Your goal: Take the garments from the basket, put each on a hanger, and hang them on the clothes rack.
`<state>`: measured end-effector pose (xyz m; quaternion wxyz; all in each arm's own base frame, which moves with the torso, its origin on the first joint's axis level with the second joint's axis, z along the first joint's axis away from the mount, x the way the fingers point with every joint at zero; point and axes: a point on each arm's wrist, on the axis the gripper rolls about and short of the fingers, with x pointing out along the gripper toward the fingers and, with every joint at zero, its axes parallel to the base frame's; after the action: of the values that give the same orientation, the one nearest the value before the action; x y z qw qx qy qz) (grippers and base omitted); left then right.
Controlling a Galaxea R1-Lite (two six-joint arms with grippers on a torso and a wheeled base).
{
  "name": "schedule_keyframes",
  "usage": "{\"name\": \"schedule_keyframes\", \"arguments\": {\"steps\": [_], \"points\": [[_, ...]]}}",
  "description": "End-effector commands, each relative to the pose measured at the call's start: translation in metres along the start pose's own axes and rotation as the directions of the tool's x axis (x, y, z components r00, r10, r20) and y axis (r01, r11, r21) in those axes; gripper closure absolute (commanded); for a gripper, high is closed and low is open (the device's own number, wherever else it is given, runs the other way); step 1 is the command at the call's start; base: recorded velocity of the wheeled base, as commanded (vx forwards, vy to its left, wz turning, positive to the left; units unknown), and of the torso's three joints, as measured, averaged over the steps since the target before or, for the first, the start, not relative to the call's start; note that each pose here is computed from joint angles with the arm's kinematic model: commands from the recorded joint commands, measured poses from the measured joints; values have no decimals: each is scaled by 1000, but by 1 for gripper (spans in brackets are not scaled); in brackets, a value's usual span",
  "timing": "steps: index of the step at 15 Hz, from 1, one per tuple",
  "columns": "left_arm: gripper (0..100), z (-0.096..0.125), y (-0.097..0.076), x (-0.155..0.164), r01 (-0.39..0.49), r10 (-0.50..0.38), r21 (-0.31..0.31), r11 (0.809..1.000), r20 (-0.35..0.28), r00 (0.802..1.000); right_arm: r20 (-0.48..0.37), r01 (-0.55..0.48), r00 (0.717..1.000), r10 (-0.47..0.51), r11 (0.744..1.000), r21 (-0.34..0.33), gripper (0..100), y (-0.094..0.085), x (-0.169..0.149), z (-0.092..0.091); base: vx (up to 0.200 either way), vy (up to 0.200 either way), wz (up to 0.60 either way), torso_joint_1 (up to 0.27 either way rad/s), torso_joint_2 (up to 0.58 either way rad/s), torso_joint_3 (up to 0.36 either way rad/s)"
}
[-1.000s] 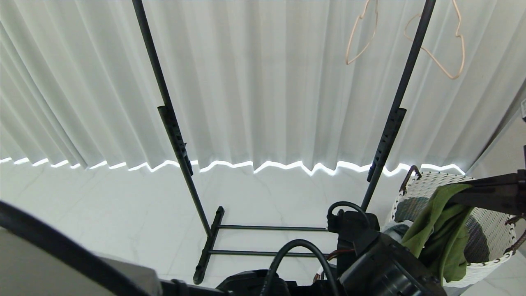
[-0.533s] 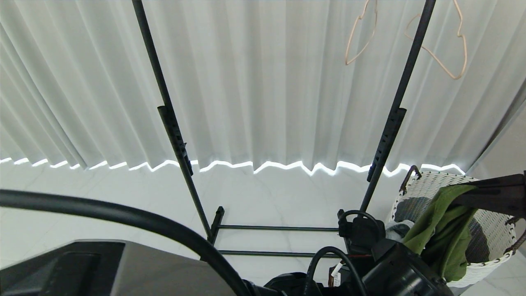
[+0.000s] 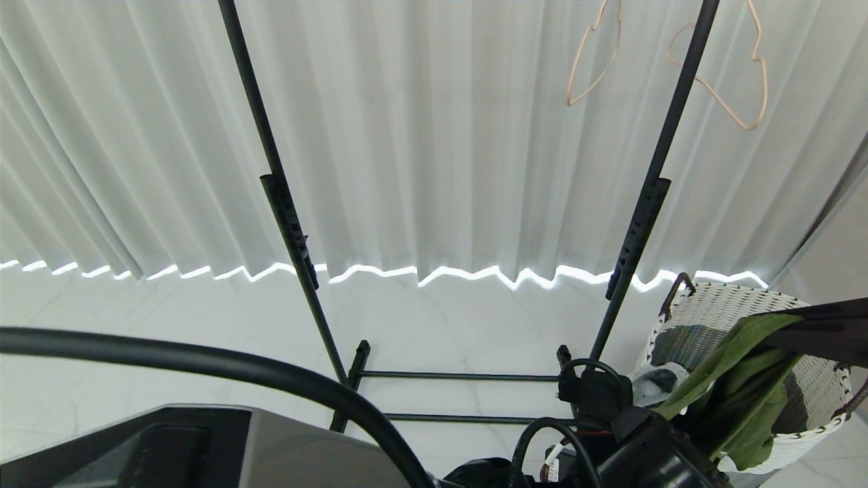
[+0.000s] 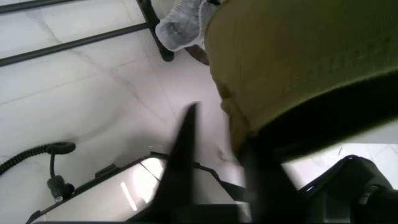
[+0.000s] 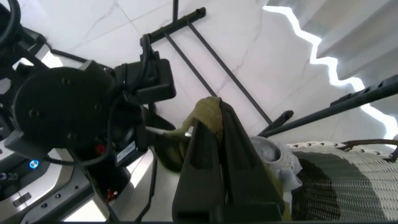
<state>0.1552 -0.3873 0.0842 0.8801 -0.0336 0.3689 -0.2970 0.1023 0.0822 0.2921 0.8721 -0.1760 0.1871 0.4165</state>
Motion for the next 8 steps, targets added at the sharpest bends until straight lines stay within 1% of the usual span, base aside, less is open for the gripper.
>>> {"name": "schedule_keyframes", "arguments": {"steps": [1, 3, 5, 6, 7, 8], "points": [[100, 1, 1, -12, 5, -5, 4, 1000, 5, 1000, 2, 2, 1000, -2, 1000, 0, 100, 2, -4, -6, 0, 0, 0, 0, 0, 0], [100, 2, -6, -44, 55, -56, 22, 998, 18, 998, -3, 2, 1000, -2, 1000, -7, 100, 6, -9, -16, 0, 0, 0, 0, 0, 0], [100, -4, -11, -83, 115, -116, 55, 992, 20, 993, 2, 2, 1000, -2, 999, -35, 100, 9, -15, -23, 0, 0, 0, 0, 0, 0], [100, -10, -11, -105, 148, -150, 90, 985, 16, 989, 4, 1, 1000, -1, 999, -48, 100, 10, -17, -24, 0, 0, 0, 0, 0, 0], [100, -18, -9, -126, 177, -180, 141, 974, 8, 984, 4, 0, 1000, 1, 999, -51, 100, 10, -17, -25, 0, 0, 0, 0, 0, 0], [100, -24, -3, -141, 191, -195, 191, 963, -2, 981, 5, -3, 1000, 3, 999, -52, 100, 10, -17, -25, 0, 0, 0, 0, 0, 0]]}}
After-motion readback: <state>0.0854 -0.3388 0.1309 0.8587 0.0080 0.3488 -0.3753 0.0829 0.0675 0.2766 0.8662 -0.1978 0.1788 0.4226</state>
